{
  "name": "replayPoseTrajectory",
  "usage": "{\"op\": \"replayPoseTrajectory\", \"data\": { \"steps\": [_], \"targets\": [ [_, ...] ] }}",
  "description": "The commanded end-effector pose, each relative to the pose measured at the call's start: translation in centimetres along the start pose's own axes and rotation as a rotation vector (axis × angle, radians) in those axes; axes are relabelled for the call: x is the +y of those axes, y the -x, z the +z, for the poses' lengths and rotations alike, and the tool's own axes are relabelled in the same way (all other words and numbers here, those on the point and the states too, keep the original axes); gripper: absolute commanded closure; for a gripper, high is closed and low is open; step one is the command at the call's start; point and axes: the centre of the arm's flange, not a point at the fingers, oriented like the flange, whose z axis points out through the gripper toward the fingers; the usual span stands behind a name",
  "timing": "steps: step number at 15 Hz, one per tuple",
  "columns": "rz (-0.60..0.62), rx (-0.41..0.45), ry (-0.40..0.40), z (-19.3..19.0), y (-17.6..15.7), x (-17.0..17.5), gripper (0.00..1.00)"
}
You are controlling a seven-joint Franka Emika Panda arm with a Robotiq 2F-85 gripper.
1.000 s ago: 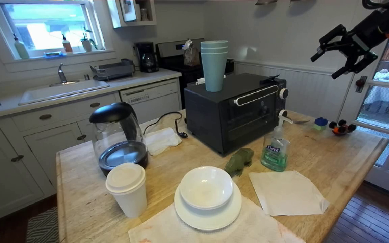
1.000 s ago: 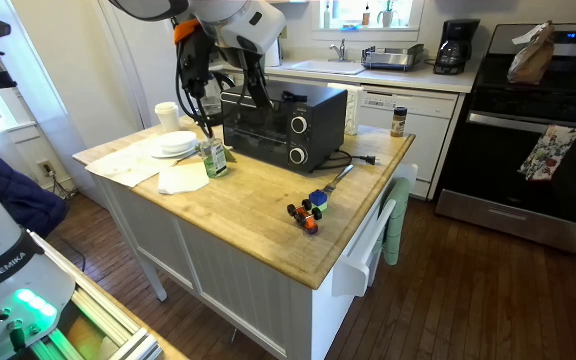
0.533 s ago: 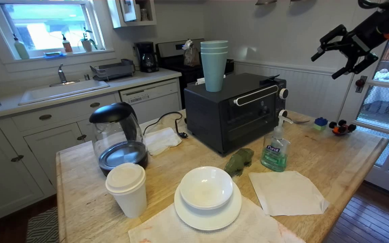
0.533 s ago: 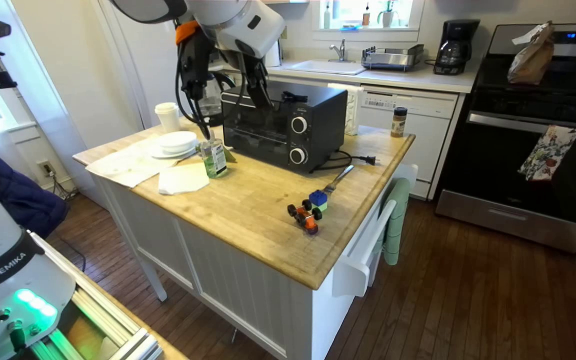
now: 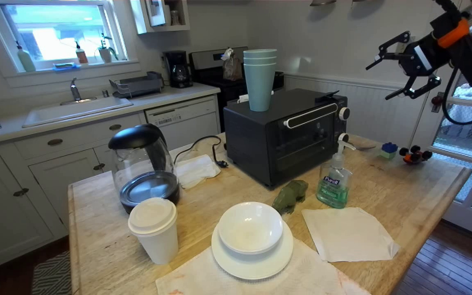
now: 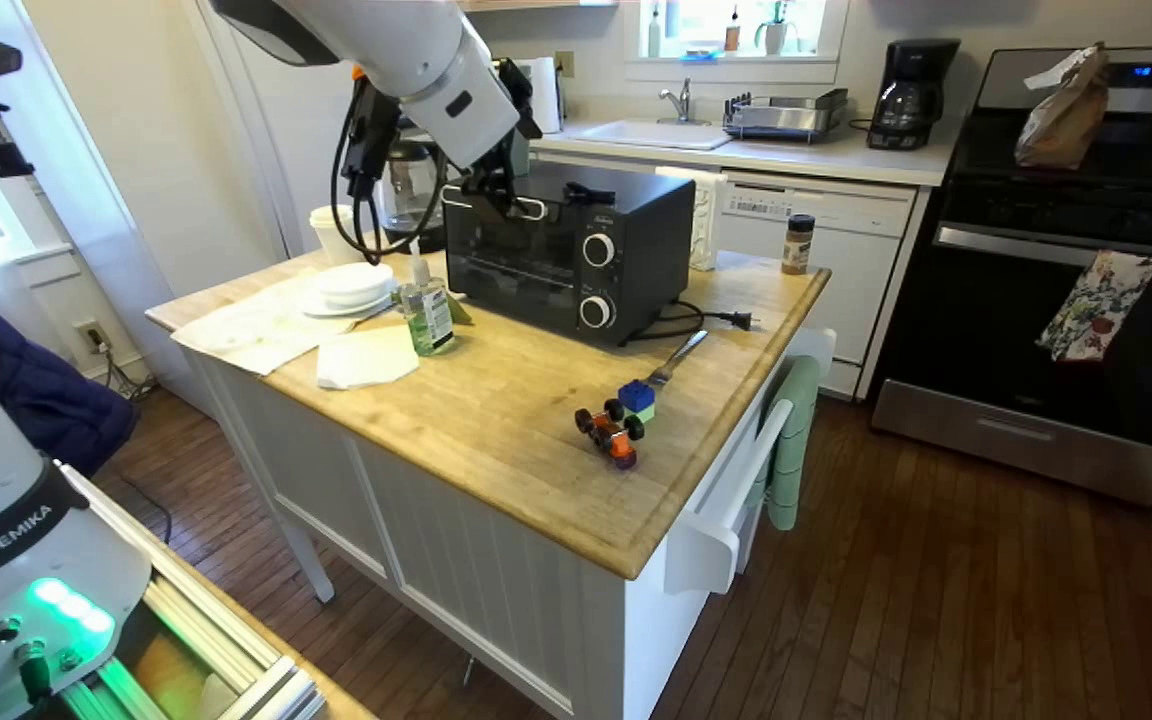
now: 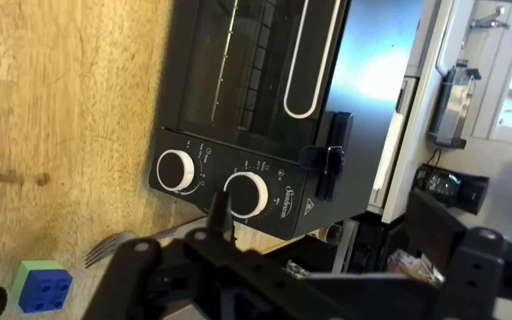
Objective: Place the clip on the handle of the oven door
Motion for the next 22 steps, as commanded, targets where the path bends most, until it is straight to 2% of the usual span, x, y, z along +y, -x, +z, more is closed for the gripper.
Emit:
{"op": "replayPoseTrajectory", "data": {
  "steps": [1, 3, 4, 16, 22],
  "targets": [
    [0.084, 0.089, -0.03, 2.5, 0.8, 1.5, 0.0],
    [0.119, 0.111, -0.031, 3.1, 0.5, 2.4, 0.0],
    [0.096, 0.067, -0.02, 0.6, 0.8, 1.3, 0.0],
    [0.115, 0.086, -0.017, 1.3, 0.4, 1.6, 0.0],
    [0.165, 0.063, -0.003, 3.6, -0.3, 2.4, 0.0]
  ]
}}
